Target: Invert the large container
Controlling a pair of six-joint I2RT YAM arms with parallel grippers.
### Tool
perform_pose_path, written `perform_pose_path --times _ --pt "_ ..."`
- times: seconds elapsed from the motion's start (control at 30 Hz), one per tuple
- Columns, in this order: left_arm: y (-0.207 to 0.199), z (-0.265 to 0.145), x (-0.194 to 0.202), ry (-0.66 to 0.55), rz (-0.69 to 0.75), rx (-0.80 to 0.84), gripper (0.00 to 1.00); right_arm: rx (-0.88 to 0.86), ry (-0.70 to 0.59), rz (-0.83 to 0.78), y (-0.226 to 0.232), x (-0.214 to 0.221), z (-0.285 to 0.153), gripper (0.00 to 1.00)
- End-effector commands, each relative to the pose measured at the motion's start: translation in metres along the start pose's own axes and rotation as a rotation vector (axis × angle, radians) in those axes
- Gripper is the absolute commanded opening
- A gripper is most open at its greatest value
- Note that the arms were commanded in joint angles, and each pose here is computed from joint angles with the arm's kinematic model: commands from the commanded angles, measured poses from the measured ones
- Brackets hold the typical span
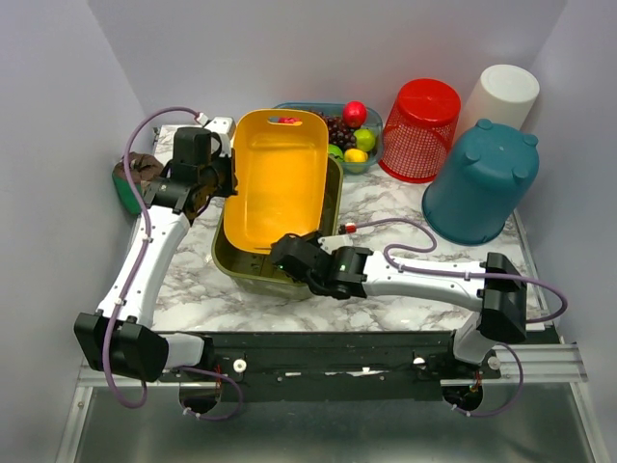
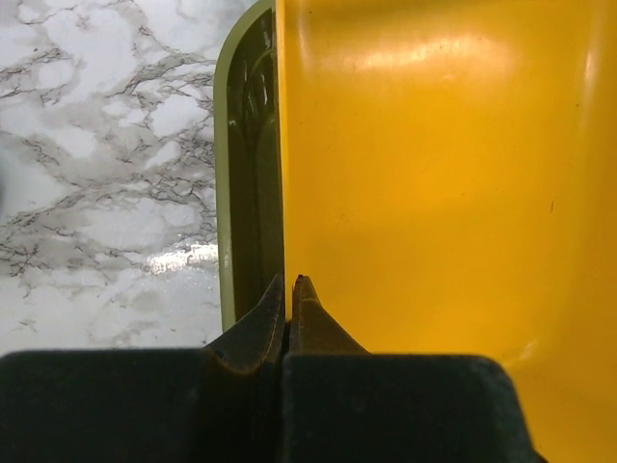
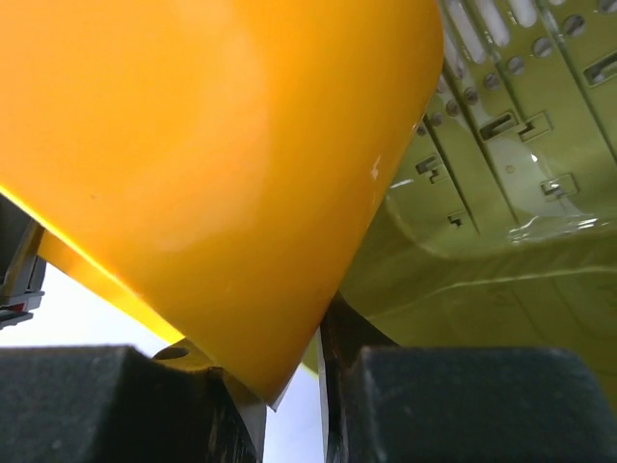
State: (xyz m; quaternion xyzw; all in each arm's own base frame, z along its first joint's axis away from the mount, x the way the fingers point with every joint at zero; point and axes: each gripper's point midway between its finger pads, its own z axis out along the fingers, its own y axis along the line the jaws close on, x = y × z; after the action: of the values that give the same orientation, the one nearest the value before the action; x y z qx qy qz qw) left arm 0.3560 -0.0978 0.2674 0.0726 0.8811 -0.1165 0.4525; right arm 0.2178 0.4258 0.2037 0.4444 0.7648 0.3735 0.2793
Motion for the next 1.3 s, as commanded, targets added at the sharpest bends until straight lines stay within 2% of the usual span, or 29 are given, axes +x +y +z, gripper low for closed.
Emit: perform_pose_path --times 0.0,0.03,0.07,0.37,0.43,0.47,0.53,0.57,0.6,0.63,0.67,0.7,0.73,0.97,1.07,1.17,1.27 --pt "-0.027 -0.013 0.006 0.01 0.017 0.138 0.0 -0.122 -0.025 0.406 0.039 -0.013 -0.008 0.01" --pt "-0.027 -0.014 0.004 0.006 0.015 0.135 0.04 -0.138 -0.046 0.362 0.04 -0.017 -0.009 0.0" --pt "-0.028 -0.016 0.001 -0.006 0.016 0.138 0.11 -0.16 -0.083 0.347 0.043 -0.025 -0.009 0.0" --pt "-0.034 -0.021 -0.005 -0.03 -0.015 0.163 0.15 -0.275 -0.209 0.269 0.052 -0.053 -0.016 0.0" --pt "-0.037 -0.021 -0.003 -0.021 -0.026 0.174 0.15 -0.314 -0.248 0.163 0.055 -0.057 -0.015 0.0" --pt "-0.036 -0.019 0.0 -0.005 -0.031 0.174 0.14 -0.378 -0.221 0.196 0.072 -0.053 -0.022 0.01" --pt "-0.037 -0.017 0.003 0.011 -0.035 0.178 0.1 -0.402 -0.194 0.112 0.072 -0.051 -0.018 0.0" --pt "-0.037 -0.016 0.005 0.022 -0.042 0.177 0.06 -0.448 -0.16 0.137 0.084 -0.047 -0.024 0.02" --pt "-0.037 -0.014 0.006 0.028 -0.044 0.176 0.02 -0.461 -0.139 0.13 0.087 -0.045 -0.024 0.1" --pt "-0.036 -0.013 0.008 0.033 -0.05 0.174 0.0 -0.472 -0.141 0.095 0.086 -0.044 -0.024 0.1" --pt "-0.035 -0.013 0.007 0.033 -0.054 0.168 0.0 -0.51 -0.131 0.113 0.095 -0.043 -0.029 0.09" --pt "-0.034 -0.012 0.009 0.038 -0.059 0.161 0.0 -0.518 -0.127 0.104 0.097 -0.043 -0.03 0.15" --pt "-0.033 -0.011 0.009 0.039 -0.06 0.153 0.0 -0.521 -0.129 0.094 0.098 -0.043 -0.031 0.16" --pt "-0.029 -0.006 0.007 0.049 -0.071 0.13 0.0 -0.498 -0.093 0.12 0.097 -0.04 -0.034 0.18" --pt "-0.029 -0.002 0.006 0.05 -0.076 0.125 0.0 -0.495 -0.044 0.158 0.097 -0.034 -0.032 0.25" --pt "-0.03 -0.001 0.005 0.057 -0.083 0.131 0.0 -0.511 -0.005 0.154 0.103 -0.028 -0.034 0.27" --pt "-0.03 -0.001 0.006 0.059 -0.08 0.131 0.0 -0.56 0.054 0.164 0.112 -0.023 -0.037 0.36"
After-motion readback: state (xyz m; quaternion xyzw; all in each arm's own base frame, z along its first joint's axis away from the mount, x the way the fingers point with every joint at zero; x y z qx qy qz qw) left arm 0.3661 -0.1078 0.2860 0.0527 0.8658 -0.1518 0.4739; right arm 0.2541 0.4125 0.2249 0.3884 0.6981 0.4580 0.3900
